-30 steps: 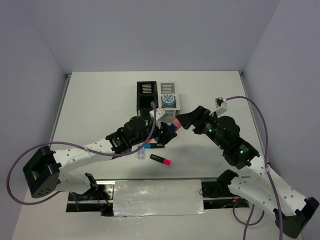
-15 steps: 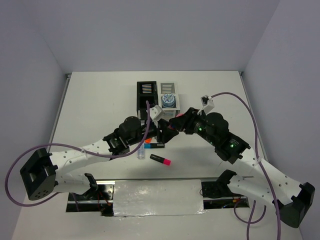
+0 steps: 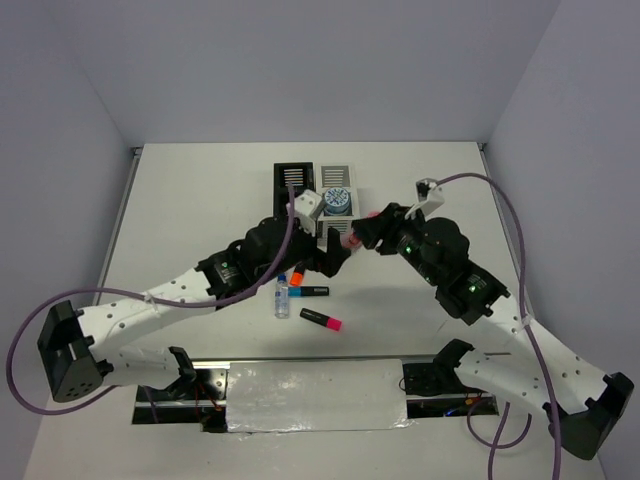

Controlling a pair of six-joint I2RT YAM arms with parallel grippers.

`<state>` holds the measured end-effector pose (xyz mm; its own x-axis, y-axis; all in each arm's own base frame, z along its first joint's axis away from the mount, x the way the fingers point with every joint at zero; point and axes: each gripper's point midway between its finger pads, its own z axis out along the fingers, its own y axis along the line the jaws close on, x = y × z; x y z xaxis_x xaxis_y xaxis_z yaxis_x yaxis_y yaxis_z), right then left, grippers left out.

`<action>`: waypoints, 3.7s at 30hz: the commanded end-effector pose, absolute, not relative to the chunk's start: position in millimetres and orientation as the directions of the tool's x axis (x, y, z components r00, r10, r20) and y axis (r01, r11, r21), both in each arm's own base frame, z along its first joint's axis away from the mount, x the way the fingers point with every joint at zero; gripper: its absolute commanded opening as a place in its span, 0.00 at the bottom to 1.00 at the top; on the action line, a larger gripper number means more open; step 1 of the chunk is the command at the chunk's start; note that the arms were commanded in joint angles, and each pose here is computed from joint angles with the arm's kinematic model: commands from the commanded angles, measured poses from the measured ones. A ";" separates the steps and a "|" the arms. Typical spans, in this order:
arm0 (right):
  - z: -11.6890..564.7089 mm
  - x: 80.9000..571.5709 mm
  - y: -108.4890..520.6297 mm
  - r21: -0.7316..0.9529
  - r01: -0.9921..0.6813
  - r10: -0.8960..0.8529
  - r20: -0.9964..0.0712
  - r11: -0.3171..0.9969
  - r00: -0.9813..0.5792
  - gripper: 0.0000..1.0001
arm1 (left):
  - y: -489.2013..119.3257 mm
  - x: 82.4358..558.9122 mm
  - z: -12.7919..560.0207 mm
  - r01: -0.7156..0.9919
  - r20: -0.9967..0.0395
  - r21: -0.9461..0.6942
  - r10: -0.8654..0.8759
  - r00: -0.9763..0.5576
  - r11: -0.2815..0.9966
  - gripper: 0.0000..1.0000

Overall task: Sort the stationery into containers
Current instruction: Place the stationery in the storage box, then pick up the stationery from the center of the board.

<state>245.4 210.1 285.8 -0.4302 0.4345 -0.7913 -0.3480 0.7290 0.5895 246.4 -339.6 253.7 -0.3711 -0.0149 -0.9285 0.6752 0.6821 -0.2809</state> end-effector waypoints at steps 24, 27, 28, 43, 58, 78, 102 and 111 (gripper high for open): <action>341.4 530.0 245.3 0.070 -0.355 0.047 -0.996 0.932 -0.073 0.00 | -110.1 181.1 266.0 0.297 -0.939 -0.146 -0.038 -0.342 0.944 0.99; 316.3 544.7 250.3 0.058 -0.348 0.024 -0.994 0.936 -0.103 0.00 | -109.2 183.5 264.3 0.288 -0.940 -0.131 -0.027 -0.339 0.949 0.99; 308.3 547.0 249.4 0.059 -0.345 0.020 -0.993 0.937 -0.115 0.00 | -108.0 184.3 265.3 0.277 -0.940 -0.132 -0.031 -0.340 0.952 0.99; 262.5 528.9 250.2 0.113 -0.363 0.061 -0.987 0.925 -0.151 0.00 | -97.4 186.3 267.7 0.248 -0.946 -0.147 -0.063 -0.316 0.958 0.99; 307.6 515.6 241.6 0.133 -0.341 0.090 -0.986 0.931 -0.140 1.00 | -97.7 185.3 269.4 0.258 -0.949 -0.151 -0.067 -0.309 0.954 0.99; 268.1 255.3 256.9 0.449 -0.329 0.207 -0.798 0.830 -0.567 1.00 | -180.4 204.9 176.2 0.086 -0.685 -0.257 -0.119 -0.719 0.963 0.99; 251.2 199.7 211.5 0.444 -0.403 0.177 -0.817 0.800 -0.549 1.00 | -215.1 244.9 58.1 0.020 -0.595 -0.137 -0.066 -0.801 0.990 0.80; 252.9 204.3 215.5 0.425 -0.418 0.158 -0.827 0.803 -0.539 1.00 | -209.4 230.5 30.9 0.038 -0.551 -0.125 -0.038 -0.833 0.991 0.72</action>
